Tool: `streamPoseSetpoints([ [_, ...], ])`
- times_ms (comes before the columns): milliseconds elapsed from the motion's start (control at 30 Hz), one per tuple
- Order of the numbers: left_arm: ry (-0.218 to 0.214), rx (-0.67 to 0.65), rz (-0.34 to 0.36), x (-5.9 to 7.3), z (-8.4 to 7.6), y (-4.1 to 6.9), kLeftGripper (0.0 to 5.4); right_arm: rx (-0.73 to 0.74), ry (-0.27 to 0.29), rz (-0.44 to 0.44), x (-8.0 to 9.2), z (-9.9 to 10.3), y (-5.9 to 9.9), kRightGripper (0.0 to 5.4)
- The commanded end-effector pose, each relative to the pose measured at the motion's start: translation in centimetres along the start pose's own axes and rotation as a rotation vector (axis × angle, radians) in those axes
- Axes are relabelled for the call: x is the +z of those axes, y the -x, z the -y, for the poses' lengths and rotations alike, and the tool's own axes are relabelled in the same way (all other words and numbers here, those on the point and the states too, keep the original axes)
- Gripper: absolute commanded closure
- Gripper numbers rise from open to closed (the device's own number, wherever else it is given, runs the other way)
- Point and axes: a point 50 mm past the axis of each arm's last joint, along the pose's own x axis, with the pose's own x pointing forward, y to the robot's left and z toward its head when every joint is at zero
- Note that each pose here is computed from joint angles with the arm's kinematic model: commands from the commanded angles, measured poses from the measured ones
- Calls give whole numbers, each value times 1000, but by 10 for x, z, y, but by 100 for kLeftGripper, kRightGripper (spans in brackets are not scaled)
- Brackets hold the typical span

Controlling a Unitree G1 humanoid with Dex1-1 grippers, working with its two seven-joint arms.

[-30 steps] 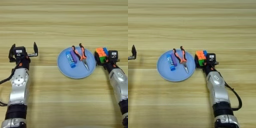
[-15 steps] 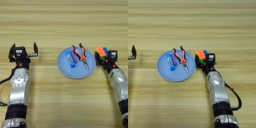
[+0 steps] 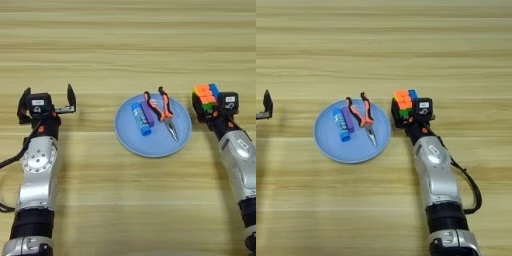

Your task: Move the objects on the table

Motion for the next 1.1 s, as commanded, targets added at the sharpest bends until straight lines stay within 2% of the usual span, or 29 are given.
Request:
streamPoseSetpoints([
  [33, -12, -12, 16, 3, 2, -3, 0, 57, 14, 56, 16, -15, -4, 202],
  [267, -9, -13, 16, 3, 3, -4, 0, 265, -5, 100, 31, -71, -6, 202],
  [500, -10, -8, 17, 2, 3, -3, 0, 494, -10, 79, 32, -123, -6, 202],
  [633, -11, 0, 20, 3, 1, -2, 0, 588, -18, 63, 32, -145, -8, 202],
  [700, -12, 6, 23, 4, 0, -2, 0, 638, -30, 35, 29, -157, -13, 202],
  [967, -15, 25, 43, 8, -3, 0, 0, 712, -5, -57, 17, -190, -39, 202],
  [1100, -23, 46, 97, 22, -8, 5, 0, 748, -1, -102, 10, -205, -44, 203],
])
